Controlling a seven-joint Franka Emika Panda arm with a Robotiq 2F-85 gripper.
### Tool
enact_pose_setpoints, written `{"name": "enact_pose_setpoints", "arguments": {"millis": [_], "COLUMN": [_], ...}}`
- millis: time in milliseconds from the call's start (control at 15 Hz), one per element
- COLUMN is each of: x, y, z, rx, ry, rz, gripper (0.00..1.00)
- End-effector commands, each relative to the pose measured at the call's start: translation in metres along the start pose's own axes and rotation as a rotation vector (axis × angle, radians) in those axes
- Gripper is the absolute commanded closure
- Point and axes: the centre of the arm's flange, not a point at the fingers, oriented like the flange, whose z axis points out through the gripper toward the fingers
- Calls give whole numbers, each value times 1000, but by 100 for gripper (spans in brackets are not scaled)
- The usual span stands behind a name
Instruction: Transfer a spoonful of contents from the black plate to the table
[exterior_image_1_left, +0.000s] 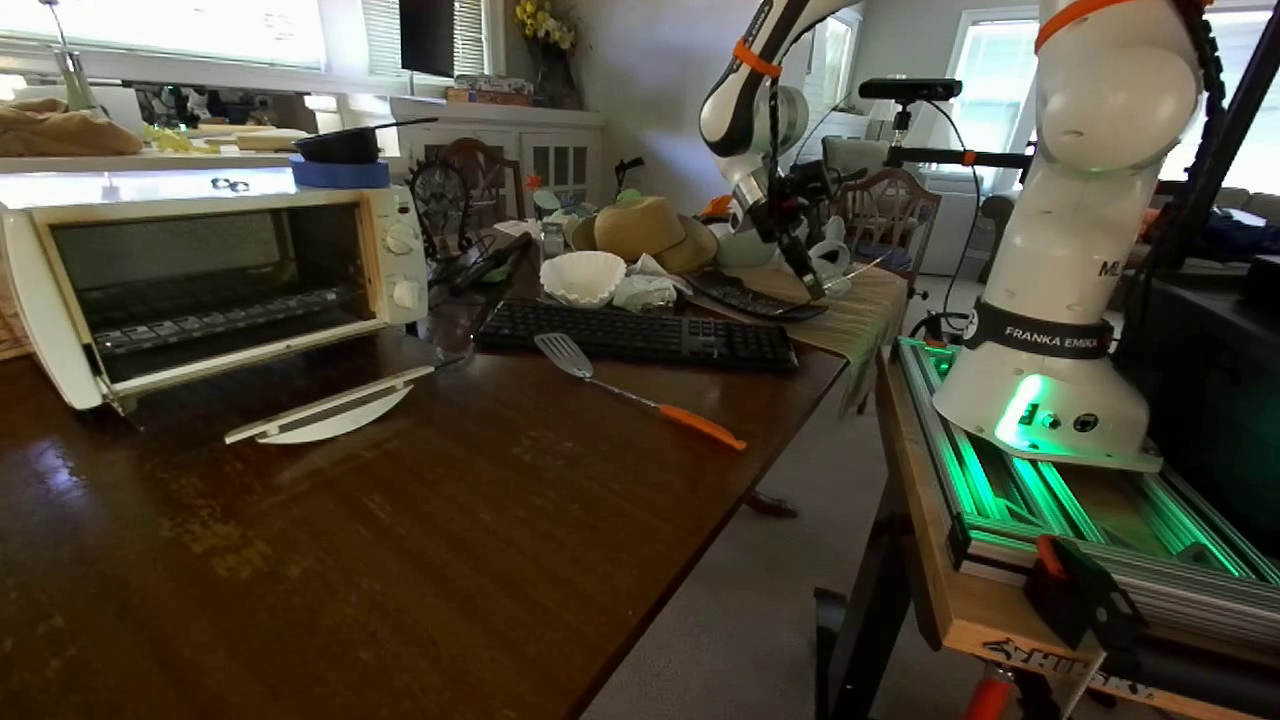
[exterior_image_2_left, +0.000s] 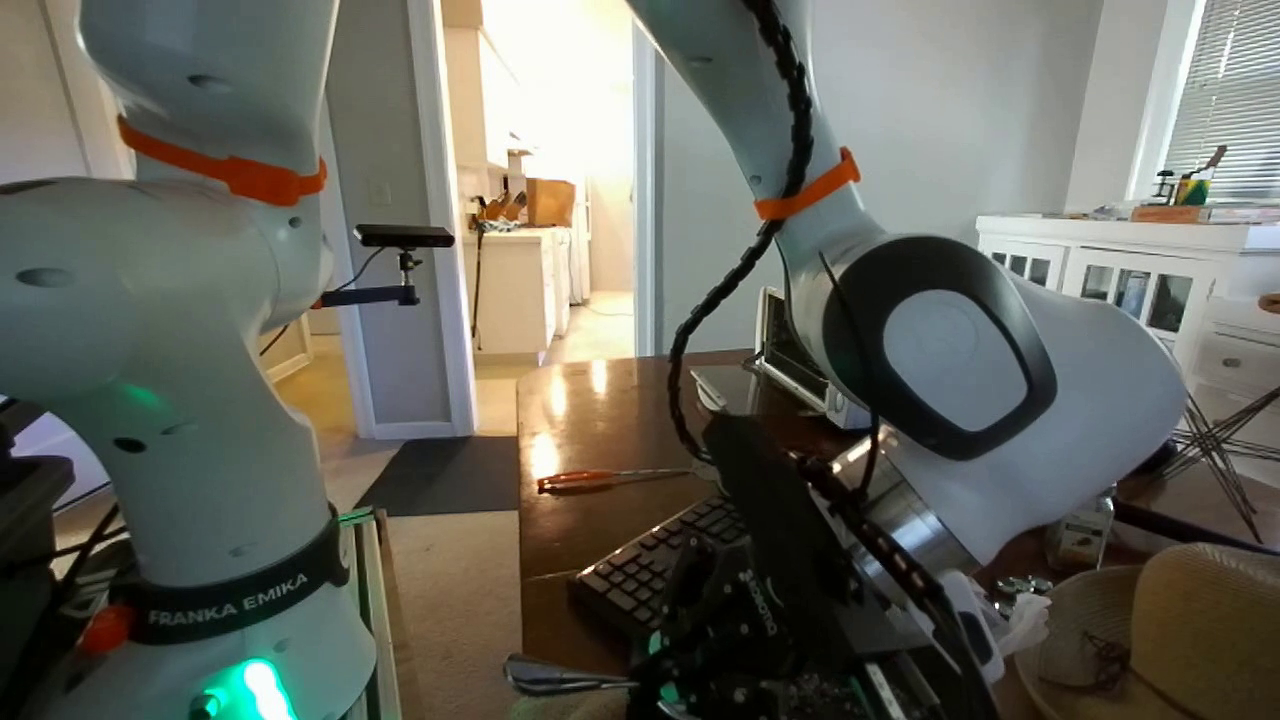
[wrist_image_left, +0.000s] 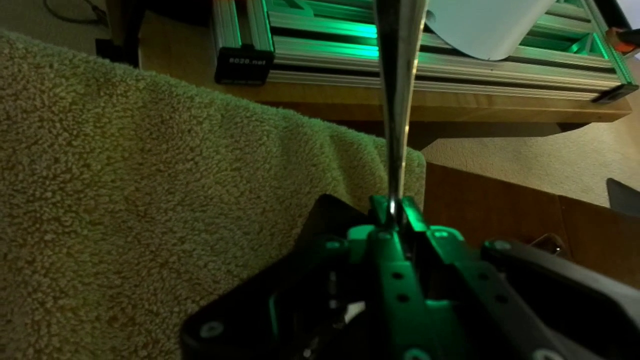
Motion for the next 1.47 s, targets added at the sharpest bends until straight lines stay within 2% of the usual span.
{"name": "enact_pose_setpoints", "arguments": {"millis": [0,800,1400], "x": [9,24,28], "y": [12,12,13], "z": [-4,-10,-7], "rx": [43,57,61], "ry": [-9,-11,27], "rz": [0,21,53], "gripper": [98,98,98]}}
